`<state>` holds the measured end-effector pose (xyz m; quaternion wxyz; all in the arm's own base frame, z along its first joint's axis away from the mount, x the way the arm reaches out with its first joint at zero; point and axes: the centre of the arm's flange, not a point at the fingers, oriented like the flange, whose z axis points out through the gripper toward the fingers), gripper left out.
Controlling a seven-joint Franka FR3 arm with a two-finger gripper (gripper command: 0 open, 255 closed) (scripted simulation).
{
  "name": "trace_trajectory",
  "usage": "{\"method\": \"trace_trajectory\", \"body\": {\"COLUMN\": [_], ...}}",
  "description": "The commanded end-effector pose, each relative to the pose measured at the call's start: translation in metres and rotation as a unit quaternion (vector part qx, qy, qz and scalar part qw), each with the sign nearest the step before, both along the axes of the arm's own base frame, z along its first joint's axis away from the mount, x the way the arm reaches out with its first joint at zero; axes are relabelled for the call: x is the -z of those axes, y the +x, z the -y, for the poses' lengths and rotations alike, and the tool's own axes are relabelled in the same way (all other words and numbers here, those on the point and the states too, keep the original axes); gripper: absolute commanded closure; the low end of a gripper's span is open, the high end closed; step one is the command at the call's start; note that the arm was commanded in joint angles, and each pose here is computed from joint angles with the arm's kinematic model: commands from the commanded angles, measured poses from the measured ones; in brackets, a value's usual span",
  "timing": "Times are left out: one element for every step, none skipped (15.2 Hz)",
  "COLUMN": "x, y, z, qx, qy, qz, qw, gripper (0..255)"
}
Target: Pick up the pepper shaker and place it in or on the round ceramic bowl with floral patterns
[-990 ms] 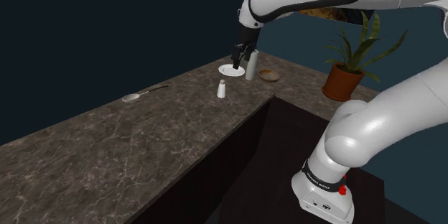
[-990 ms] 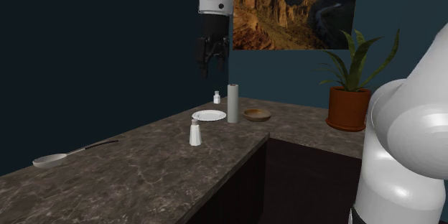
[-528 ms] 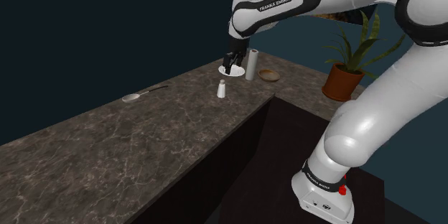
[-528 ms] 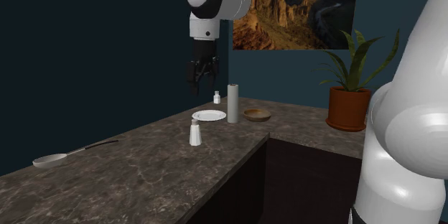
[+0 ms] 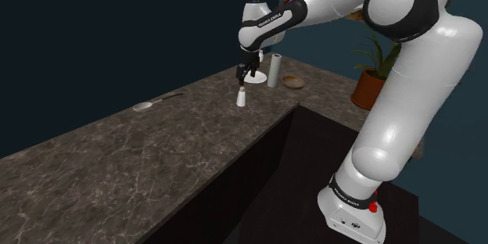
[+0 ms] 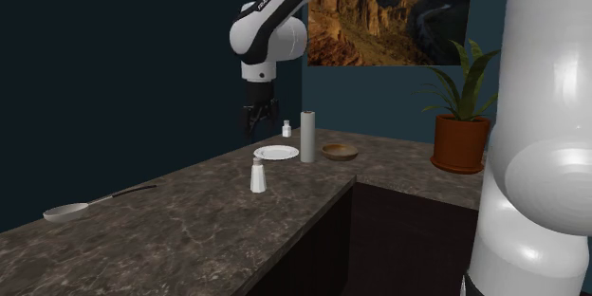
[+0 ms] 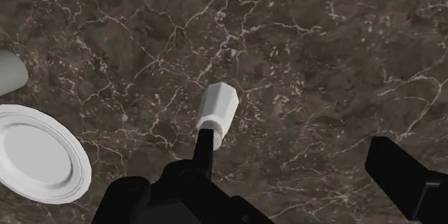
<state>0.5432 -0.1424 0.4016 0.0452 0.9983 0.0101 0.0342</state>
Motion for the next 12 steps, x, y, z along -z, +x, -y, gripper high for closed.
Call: {"method": "trace_trajectory", "body": {"x": [0.020, 0.028, 0.037, 0.046, 0.054, 0.063, 0.072, 0.078, 0.083, 0.088, 0.094, 0.099], "y": [0.017, 0.025, 0.033, 0.042, 0.050, 0.058, 0.066, 0.072, 0.072, 0.073, 0.073, 0.073], "z": [0.012, 0.017, 0.023, 0.029, 0.034, 0.040, 0.046, 0.050, 0.051, 0.051, 0.052, 0.053], "qx": [0.002, 0.003, 0.004, 0.005, 0.006, 0.008, 0.009, 0.010, 0.010, 0.010, 0.010, 0.010], "qy": [-0.003, -0.005, -0.006, -0.007, -0.009, -0.010, -0.012, -0.013, -0.013, -0.013, -0.013, -0.013], "qz": [-0.002, -0.004, -0.005, -0.007, -0.008, -0.009, -0.011, -0.012, -0.012, -0.012, -0.012, -0.012], "qw": [1.0000, 1.0000, 1.0000, 0.9999, 0.9999, 0.9999, 0.9998, 0.9998, 0.9998, 0.9998, 0.9998, 0.9998], "gripper": [0, 0, 0, 0, 0, 0, 0, 0, 0, 0, 0, 0]}}
